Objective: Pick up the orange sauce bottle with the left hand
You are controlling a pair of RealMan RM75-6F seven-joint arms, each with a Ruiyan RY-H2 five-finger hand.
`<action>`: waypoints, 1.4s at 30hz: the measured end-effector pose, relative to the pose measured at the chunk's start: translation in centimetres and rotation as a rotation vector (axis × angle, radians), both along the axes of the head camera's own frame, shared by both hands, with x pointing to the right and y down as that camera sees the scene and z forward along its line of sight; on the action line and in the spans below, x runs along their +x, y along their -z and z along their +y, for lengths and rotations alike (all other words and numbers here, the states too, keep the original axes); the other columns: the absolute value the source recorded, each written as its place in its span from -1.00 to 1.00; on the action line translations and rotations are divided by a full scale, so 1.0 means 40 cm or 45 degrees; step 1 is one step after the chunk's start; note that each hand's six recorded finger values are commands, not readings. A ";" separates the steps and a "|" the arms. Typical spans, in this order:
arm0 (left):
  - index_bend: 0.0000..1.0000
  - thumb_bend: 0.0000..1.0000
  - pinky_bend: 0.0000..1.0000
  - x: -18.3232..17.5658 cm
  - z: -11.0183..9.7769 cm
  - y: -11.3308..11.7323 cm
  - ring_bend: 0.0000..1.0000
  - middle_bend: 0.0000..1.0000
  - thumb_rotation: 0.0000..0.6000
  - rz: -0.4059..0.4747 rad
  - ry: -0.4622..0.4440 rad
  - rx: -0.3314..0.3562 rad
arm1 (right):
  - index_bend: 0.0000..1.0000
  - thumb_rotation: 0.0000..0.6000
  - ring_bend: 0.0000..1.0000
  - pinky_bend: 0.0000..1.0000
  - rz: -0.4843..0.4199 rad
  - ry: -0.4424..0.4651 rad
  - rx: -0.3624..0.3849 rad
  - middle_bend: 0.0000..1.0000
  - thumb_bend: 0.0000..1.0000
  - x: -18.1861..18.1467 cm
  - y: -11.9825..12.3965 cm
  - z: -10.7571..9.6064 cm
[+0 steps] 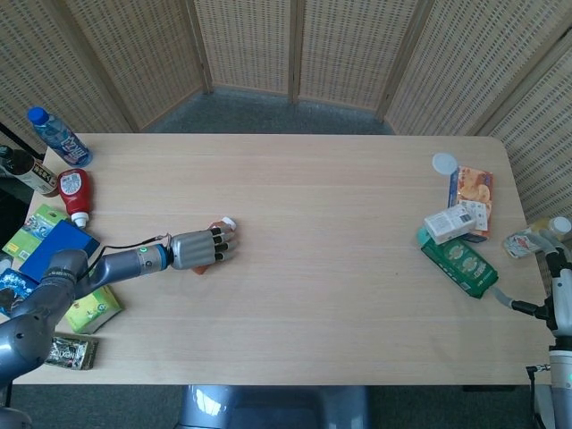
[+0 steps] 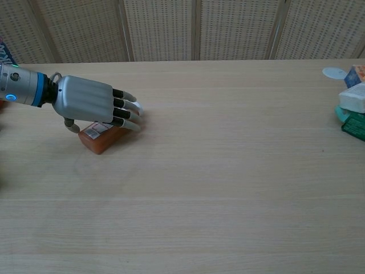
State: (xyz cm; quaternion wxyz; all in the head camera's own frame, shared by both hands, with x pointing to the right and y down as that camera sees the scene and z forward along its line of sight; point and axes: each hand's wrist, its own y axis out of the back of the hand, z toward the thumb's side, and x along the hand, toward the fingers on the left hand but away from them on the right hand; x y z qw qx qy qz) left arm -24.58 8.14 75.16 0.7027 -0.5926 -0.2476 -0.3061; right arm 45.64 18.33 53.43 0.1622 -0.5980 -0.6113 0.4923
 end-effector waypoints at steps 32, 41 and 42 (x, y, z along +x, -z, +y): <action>0.21 -1.00 0.01 0.042 0.008 0.004 -0.24 0.14 1.00 0.132 0.002 0.079 | -0.67 1.00 -1.00 -1.00 -0.021 0.001 -0.009 -1.00 -1.00 -0.003 -0.002 0.000; 0.21 -1.00 0.01 0.035 -0.071 0.095 -0.25 0.13 1.00 0.242 0.070 0.172 | -0.67 1.00 -1.00 -1.00 -0.032 0.014 -0.007 -1.00 -1.00 -0.012 0.003 0.003; 0.21 -1.00 0.01 0.035 -0.079 0.107 -0.25 0.13 1.00 0.254 0.074 0.183 | -0.68 1.00 -1.00 -1.00 -0.033 0.015 -0.007 -1.00 -1.00 -0.013 0.003 0.003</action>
